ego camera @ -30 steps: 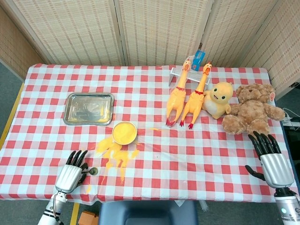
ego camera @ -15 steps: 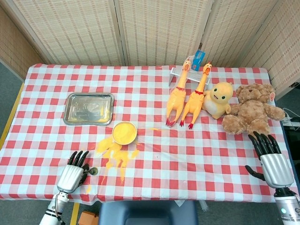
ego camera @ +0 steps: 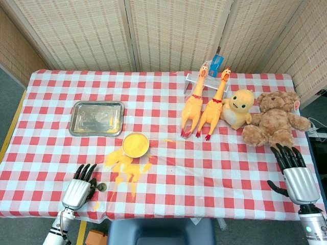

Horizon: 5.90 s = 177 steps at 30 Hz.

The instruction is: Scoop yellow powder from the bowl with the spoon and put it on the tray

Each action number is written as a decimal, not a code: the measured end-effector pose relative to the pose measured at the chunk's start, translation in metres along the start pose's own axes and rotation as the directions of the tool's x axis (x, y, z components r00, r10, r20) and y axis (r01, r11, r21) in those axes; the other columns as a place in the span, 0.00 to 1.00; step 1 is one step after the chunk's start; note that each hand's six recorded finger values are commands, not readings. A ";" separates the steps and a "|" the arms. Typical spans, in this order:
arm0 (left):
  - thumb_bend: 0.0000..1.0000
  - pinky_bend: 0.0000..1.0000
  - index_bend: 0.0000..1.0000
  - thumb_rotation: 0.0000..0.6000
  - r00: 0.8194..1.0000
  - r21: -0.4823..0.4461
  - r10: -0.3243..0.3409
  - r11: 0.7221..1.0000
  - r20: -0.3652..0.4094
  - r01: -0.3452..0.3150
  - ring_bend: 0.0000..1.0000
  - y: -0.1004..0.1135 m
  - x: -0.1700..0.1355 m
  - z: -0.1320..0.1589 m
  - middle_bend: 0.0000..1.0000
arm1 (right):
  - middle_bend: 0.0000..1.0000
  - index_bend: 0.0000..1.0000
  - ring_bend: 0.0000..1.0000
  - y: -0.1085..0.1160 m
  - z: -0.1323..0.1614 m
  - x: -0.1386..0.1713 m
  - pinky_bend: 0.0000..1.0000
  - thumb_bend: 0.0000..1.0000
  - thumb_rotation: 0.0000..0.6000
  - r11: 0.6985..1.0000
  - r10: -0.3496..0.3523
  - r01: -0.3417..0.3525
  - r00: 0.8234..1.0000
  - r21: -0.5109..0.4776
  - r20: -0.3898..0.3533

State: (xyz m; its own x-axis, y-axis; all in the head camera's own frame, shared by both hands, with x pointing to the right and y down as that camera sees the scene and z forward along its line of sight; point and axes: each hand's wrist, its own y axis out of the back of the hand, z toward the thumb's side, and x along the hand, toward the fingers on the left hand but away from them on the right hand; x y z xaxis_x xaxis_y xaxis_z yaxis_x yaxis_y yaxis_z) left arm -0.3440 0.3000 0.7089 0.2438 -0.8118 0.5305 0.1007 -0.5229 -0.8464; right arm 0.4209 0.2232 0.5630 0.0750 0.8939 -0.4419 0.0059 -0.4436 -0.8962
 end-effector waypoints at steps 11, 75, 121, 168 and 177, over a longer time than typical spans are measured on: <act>0.42 0.06 0.56 1.00 1.000 -0.013 0.006 1.000 0.003 -0.006 0.00 0.002 0.000 0.000 0.05 | 0.00 0.00 0.00 -0.001 0.000 -0.001 0.00 0.11 1.00 1.000 0.005 -0.005 1.000 0.003 0.000; 0.60 0.07 0.72 1.00 0.967 -0.043 0.255 0.966 -0.023 -0.256 0.00 0.071 0.030 -0.011 0.11 | 0.00 0.00 0.00 0.002 0.000 0.002 0.00 0.11 1.00 1.000 0.001 -0.001 1.000 -0.004 -0.003; 0.59 0.08 0.42 1.00 0.994 0.212 0.110 0.971 0.006 -0.108 0.00 0.087 0.183 0.097 0.09 | 0.00 0.00 0.00 0.011 -0.009 0.002 0.00 0.11 1.00 1.000 -0.021 0.021 1.000 -0.020 0.021; 0.45 0.06 0.30 1.00 0.987 0.221 0.160 0.962 0.023 -0.161 0.00 0.076 0.159 0.023 0.00 | 0.00 0.00 0.00 0.010 0.006 0.015 0.00 0.11 1.00 1.000 -0.026 0.026 0.999 -0.009 -0.022; 0.45 0.06 0.43 1.00 0.983 0.234 0.180 0.955 0.038 -0.184 0.00 0.072 0.166 0.019 0.00 | 0.00 0.00 0.00 0.011 0.005 0.016 0.00 0.11 1.00 1.000 -0.028 0.028 0.999 -0.011 -0.022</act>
State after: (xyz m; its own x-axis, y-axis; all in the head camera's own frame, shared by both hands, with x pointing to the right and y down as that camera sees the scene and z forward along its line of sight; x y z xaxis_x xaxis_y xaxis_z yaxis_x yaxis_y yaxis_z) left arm -0.2778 0.1322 0.7355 0.2942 -0.8822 0.3676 0.2773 -0.2893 -0.9162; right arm 0.4169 0.2326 0.5461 0.0967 0.9042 -0.4159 0.0186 -0.4195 -0.9076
